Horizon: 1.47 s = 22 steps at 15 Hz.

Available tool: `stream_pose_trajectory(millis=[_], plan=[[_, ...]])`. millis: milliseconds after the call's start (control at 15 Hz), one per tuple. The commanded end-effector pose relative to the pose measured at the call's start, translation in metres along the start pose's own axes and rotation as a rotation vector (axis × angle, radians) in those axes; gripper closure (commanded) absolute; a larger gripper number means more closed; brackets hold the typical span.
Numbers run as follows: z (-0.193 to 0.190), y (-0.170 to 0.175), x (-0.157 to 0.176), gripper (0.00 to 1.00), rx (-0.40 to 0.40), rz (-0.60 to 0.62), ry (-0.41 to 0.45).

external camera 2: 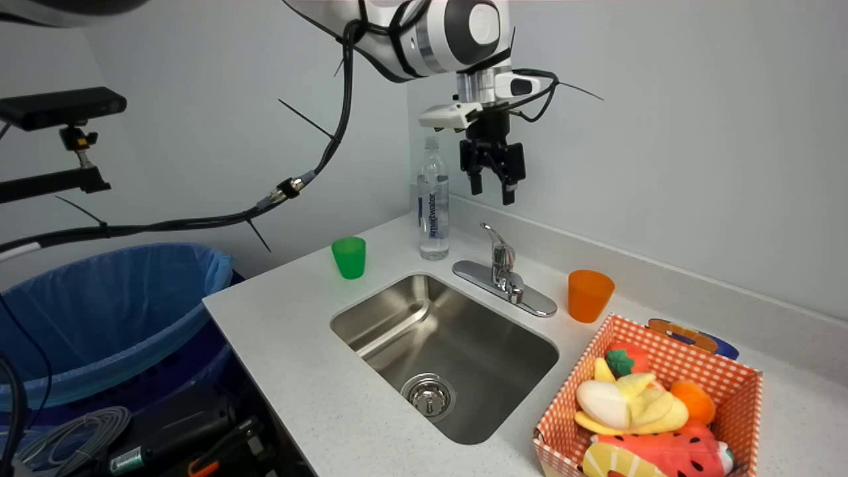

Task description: Push the tap handle down

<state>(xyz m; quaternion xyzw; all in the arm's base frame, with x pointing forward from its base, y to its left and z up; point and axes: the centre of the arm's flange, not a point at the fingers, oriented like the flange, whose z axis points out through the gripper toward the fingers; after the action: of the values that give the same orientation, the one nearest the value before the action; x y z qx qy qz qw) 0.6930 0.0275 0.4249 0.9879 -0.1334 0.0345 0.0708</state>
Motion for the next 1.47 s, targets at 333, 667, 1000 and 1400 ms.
stream_pose_trajectory(millis=[333, 667, 1000, 1400], plan=[[0.004, -0.004, 0.057, 0.00, -0.001, -0.007, 0.031], [0.004, -0.006, 0.062, 0.42, -0.012, 0.014, 0.022], [0.003, -0.005, 0.063, 0.80, -0.033, 0.016, -0.014], [0.061, -0.026, 0.015, 1.00, -0.094, 0.094, -0.066]])
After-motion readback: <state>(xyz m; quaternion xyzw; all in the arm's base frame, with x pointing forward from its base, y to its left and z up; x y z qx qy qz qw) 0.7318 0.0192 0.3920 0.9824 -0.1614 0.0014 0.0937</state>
